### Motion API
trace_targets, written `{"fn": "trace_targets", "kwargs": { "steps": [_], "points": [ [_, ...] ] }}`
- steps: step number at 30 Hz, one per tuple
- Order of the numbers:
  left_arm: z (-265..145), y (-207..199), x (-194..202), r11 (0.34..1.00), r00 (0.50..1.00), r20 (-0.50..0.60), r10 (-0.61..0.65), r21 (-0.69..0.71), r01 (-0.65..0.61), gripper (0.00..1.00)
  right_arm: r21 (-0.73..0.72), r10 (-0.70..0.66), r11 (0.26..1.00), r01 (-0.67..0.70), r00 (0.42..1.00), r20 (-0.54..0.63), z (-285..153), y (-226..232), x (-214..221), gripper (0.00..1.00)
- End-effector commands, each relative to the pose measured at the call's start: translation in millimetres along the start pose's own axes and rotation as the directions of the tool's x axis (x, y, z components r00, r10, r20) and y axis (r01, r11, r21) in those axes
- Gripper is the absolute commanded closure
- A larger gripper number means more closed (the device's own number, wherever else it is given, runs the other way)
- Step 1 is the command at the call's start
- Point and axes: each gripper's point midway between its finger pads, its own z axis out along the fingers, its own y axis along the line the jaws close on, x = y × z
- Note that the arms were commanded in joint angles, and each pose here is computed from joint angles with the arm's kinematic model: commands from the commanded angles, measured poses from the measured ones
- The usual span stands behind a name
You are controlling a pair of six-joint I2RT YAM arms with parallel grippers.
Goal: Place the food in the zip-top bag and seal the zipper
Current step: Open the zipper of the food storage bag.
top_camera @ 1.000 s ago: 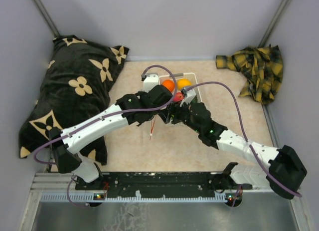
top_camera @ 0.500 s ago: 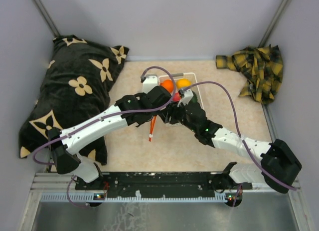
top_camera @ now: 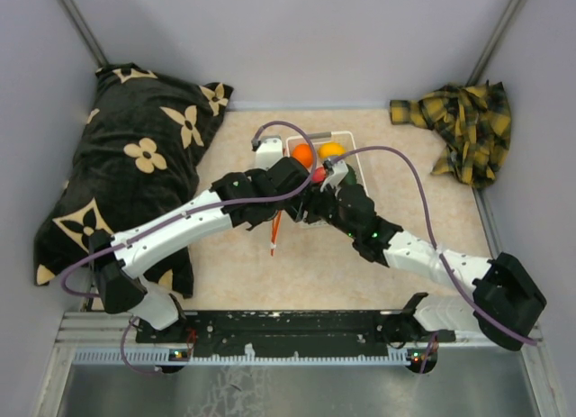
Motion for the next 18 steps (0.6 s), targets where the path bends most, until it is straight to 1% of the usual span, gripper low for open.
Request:
{"fn": "trace_targets", "kwargs": {
  "steps": [1, 4, 7, 14, 18],
  "points": [
    [4.0, 0.9, -0.5, 1.0, 1.0, 0.011, -0.011, -0.019, 0.012, 1.0, -0.082, 0.013, 0.997, -0.005, 0.995, 0.102, -6.6, 26.3, -31.5, 0.51],
    [2.1, -1.0, -3.9, 1.0, 1.0, 0.016, -0.015, -0.009, 0.015, 1.0, -0.089, 0.013, 0.996, -0.004, 0.994, 0.105, -6.0, 26.5, -30.6, 0.51],
    [-2.5, -2.0, -7.5, 1.0, 1.0, 0.018, -0.021, 0.01, 0.021, 1.0, -0.066, 0.014, 0.998, -0.007, 0.994, 0.105, -1.9, 19.4, -26.2, 0.51],
    [-12.0, -8.5, -6.6, 0.994, 0.999, 0.007, -0.045, 0.1, 0.044, 1.0, -0.045, 0.013, 0.999, -0.009, 0.995, 0.101, 8.1, 7.1, -13.6, 0.54],
    [-14.8, -9.0, -4.8, 0.99, 0.999, 0.007, -0.054, 0.131, 0.053, 1.0, -0.073, 0.009, 0.997, -0.002, 0.996, 0.089, 11.5, 12.4, -11.9, 0.56]
  ]
}}
